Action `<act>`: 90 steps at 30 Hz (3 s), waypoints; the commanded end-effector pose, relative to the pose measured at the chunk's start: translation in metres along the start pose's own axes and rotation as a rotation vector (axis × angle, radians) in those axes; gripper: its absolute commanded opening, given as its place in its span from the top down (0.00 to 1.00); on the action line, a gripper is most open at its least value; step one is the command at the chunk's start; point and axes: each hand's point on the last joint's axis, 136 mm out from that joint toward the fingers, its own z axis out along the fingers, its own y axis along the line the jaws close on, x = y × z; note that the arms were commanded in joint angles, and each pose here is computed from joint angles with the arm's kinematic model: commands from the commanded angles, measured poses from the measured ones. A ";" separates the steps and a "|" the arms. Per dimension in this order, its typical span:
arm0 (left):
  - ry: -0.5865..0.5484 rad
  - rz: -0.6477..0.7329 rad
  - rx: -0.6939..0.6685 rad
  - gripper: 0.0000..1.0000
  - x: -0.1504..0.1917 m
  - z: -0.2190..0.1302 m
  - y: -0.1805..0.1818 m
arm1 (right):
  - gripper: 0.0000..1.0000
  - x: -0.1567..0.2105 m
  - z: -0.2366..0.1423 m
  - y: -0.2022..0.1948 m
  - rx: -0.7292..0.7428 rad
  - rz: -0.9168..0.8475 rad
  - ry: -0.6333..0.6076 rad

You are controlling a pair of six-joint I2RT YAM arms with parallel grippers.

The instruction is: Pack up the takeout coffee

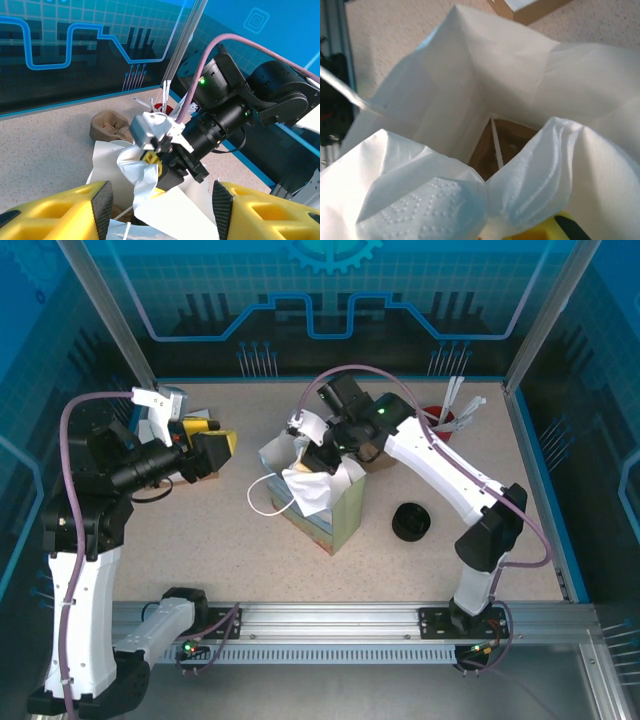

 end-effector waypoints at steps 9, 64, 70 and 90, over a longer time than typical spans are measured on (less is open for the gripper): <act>-0.024 0.018 0.011 0.41 -0.006 -0.003 -0.006 | 0.63 0.018 0.028 -0.020 0.149 -0.055 0.229; 0.086 -0.307 -0.902 0.01 0.207 0.002 0.292 | 0.00 0.336 -0.125 -0.177 1.162 1.033 -0.341; 0.084 -0.299 -0.910 0.01 0.216 0.007 0.304 | 0.00 0.328 -0.106 -0.212 1.210 0.874 -0.408; 0.005 -0.082 -0.808 0.01 0.239 0.077 0.312 | 0.00 0.317 -0.062 -0.217 1.088 0.670 -0.466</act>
